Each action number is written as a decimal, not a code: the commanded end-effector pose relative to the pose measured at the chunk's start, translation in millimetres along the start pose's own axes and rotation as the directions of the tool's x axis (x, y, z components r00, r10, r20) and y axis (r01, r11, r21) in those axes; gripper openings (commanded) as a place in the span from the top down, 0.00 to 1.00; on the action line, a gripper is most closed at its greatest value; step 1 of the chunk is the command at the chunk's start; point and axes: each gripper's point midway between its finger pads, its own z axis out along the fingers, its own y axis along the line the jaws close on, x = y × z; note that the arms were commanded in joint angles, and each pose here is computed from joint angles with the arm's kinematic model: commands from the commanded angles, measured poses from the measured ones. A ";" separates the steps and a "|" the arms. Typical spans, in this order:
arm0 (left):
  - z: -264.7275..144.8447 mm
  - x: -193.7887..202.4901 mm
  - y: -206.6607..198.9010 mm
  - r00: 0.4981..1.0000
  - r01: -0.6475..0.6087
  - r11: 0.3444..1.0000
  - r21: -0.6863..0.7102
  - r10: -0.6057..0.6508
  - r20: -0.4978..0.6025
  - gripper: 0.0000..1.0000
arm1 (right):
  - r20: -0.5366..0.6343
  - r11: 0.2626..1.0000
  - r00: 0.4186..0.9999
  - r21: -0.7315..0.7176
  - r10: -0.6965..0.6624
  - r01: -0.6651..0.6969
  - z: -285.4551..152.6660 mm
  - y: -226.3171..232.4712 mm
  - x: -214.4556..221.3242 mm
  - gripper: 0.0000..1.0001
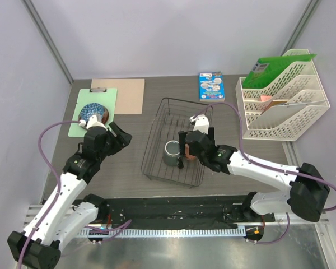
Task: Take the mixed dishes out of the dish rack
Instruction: Pick up the cup from the dish rack.
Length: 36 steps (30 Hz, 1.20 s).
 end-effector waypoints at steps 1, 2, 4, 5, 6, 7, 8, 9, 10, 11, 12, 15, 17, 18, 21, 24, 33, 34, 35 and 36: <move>-3.8 4.8 0.9 1.000 -0.007 1.000 0.016 0.007 -0.010 0.31 | 0.029 0.997 0.997 -0.037 0.071 -0.070 4.6 15.3 -17.1 0.00; -3.6 5.4 2.4 1.000 -0.010 1.000 0.013 0.010 -0.009 0.31 | 0.027 0.997 0.997 -0.040 0.070 -0.069 6.4 15.7 -15.2 0.00; -1.9 7.9 5.6 1.000 -0.014 1.000 0.004 0.014 -0.014 0.31 | 0.020 0.997 0.997 -0.027 0.075 -0.075 11.7 13.3 -11.1 0.00; -1.4 8.9 6.0 1.000 -0.017 1.000 0.002 0.017 -0.017 0.31 | 0.014 0.997 0.997 -0.030 0.077 -0.077 13.6 13.1 -8.5 0.00; -0.8 10.2 7.0 1.000 -0.017 1.000 0.000 0.017 -0.022 0.31 | 0.012 0.996 0.997 -0.030 0.080 -0.079 15.1 12.6 -7.7 0.01; 0.0 11.1 7.4 1.000 -0.017 1.000 -0.001 0.017 -0.025 0.31 | 0.011 0.996 0.997 -0.030 0.081 -0.081 17.6 13.1 -6.0 0.00; 1.6 12.9 8.6 0.999 -0.018 1.000 -0.005 0.018 -0.031 0.31 | 0.007 0.996 0.997 -0.030 0.082 -0.081 18.9 13.1 -4.3 0.00; 2.1 13.6 8.7 0.999 -0.021 1.000 -0.006 0.021 -0.034 0.31 | 0.005 0.996 0.996 -0.023 0.085 -0.085 20.9 10.7 -3.4 0.00; 2.7 14.0 9.3 0.999 -0.022 1.000 -0.008 0.022 -0.037 0.31 | 0.002 0.996 0.996 -0.017 0.087 -0.087 22.8 9.4 -2.5 0.00; 3.2 14.4 9.6 0.999 -0.022 1.000 -0.009 0.022 -0.038 0.31 | 0.005 0.995 0.995 -0.013 0.101 -0.101 22.9 8.1 -3.0 0.01; 3.4 15.1 10.5 0.999 -0.025 1.000 -0.013 0.025 -0.039 0.31 | 0.012 0.994 0.994 -0.008 0.112 -0.112 23.0 5.0 -4.4 0.01; 2.7 13.6 11.4 0.999 -0.025 1.000 -0.015 0.025 -0.030 0.31 | 0.051 0.989 0.988 -0.018 0.145 -0.144 16.6 1.2 -12.4 0.03; 3.1 13.4 11.9 0.999 -0.025 1.000 -0.017 0.025 -0.028 0.31 | 0.062 0.988 0.986 -0.019 0.153 -0.152 13.4 -2.2 -14.3 0.03; 3.9 14.1 12.5 0.999 -0.026 0.999 -0.019 0.025 -0.030 0.31 | 0.064 0.987 0.985 -0.020 0.159 -0.158 12.1 -2.7 -14.4 0.04; 5.5 16.5 13.4 0.999 -0.024 0.999 -0.021 0.023 -0.039 0.31 | 0.069 0.984 0.982 -0.032 0.176 -0.174 7.6 -4.5 -13.6 0.04; 7.8 20.0 15.6 0.999 -0.021 0.999 -0.028 0.020 -0.049 0.31 | 0.064 0.984 0.982 -0.032 0.178 -0.177 6.0 -7.6 -8.3 0.04; 12.4 28.6 20.3 0.997 -0.011 0.999 -0.040 0.008 -0.075 0.31 | 0.016 0.988 0.988 -0.015 0.151 -0.151 17.8 -7.5 13.4 0.04; 12.6 29.0 19.7 0.997 -0.010 0.999 -0.037 0.007 -0.076 0.31 | 0.013 0.989 0.989 -0.009 0.145 -0.145 20.6 -6.9 14.6 0.04; 13.4 30.4 21.6 0.997 -0.010 0.999 -0.043 0.007 -0.080 0.31 | 0.008 0.990 0.990 -0.009 0.139 -0.138 22.1 -6.0 15.7 0.04; 13.4 31.4 22.2 0.997 -0.011 0.999 -0.044 0.007 -0.083 0.31 | 0.006 0.991 0.991 -0.003 0.137 -0.137 23.5 -6.5 15.8 0.05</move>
